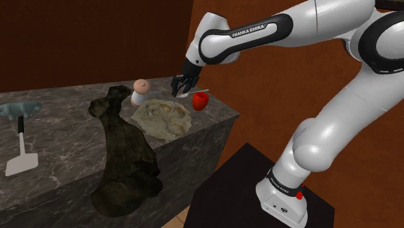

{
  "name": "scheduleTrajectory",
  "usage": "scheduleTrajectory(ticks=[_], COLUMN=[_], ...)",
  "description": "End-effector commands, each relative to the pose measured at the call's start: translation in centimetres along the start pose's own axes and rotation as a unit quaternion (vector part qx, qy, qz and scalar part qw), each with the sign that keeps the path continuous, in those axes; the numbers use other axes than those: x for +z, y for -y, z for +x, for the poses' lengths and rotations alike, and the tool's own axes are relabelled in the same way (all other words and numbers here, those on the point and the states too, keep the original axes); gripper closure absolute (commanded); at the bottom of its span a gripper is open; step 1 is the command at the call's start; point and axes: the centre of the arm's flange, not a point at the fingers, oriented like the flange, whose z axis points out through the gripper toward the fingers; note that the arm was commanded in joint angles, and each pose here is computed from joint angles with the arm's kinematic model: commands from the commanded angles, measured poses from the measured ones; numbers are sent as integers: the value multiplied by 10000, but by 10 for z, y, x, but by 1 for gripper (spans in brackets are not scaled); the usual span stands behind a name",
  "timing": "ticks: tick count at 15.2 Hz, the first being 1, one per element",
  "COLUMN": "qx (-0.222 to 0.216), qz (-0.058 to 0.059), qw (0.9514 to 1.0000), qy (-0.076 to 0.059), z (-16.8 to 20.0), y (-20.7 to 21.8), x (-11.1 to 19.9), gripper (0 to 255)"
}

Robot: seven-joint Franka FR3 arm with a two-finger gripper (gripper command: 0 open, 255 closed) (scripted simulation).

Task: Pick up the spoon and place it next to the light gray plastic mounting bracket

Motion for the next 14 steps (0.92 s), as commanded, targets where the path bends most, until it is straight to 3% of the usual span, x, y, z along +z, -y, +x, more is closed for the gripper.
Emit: scheduleTrajectory(ticks=[1,14], qx=[8,8], qz=[5,5], qw=[10000,10000], qy=[-3,-3], z=[14,96], y=[27,172], x=[6,45], gripper=[255,255])
